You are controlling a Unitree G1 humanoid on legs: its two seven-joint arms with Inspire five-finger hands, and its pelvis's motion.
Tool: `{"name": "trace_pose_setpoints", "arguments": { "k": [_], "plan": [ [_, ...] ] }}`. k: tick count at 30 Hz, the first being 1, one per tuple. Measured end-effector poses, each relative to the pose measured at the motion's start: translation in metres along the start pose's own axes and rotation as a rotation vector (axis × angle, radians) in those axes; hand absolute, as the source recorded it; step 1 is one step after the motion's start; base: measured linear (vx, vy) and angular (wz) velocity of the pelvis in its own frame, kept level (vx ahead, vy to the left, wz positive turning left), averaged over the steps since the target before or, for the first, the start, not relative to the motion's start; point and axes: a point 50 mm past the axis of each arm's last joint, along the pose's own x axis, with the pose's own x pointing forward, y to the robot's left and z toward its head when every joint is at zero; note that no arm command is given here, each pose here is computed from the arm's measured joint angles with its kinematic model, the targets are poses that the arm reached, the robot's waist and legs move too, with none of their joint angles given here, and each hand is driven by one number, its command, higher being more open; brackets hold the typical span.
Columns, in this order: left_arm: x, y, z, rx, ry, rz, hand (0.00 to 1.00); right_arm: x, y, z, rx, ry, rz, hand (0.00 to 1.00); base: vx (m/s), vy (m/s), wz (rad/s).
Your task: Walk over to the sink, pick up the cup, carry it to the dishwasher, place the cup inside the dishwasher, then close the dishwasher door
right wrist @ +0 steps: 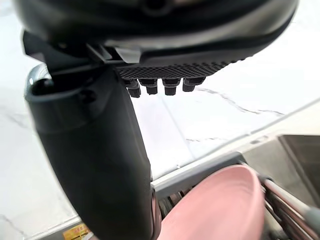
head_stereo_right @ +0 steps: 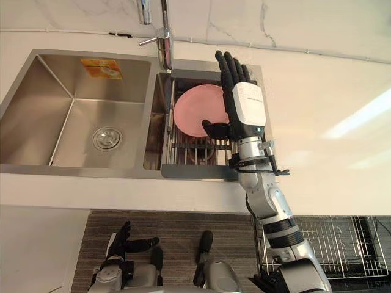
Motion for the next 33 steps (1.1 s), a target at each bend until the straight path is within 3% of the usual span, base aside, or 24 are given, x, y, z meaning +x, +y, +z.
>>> {"name": "trace_pose_setpoints", "arguments": {
  "k": [18,23,33],
  "plan": [
    [0.001,0.0,0.003,-0.002,-0.012,-0.001,1.0,0.015,-0.007,0.003,-0.058,-0.054,-0.003,1.0,0.0,0.0,0.02],
    [0.001,0.0,0.003,-0.002,-0.009,0.0,1.0,0.0,-0.005,0.007,-0.014,-0.079,0.027,1.0,0.0,0.0,0.0],
    [0.0,0.002,0.001,0.004,0.003,0.002,1.0,-0.043,0.017,-0.014,0.017,0.046,0.199,1.0,0.0,0.0,0.01]
  ]
}}
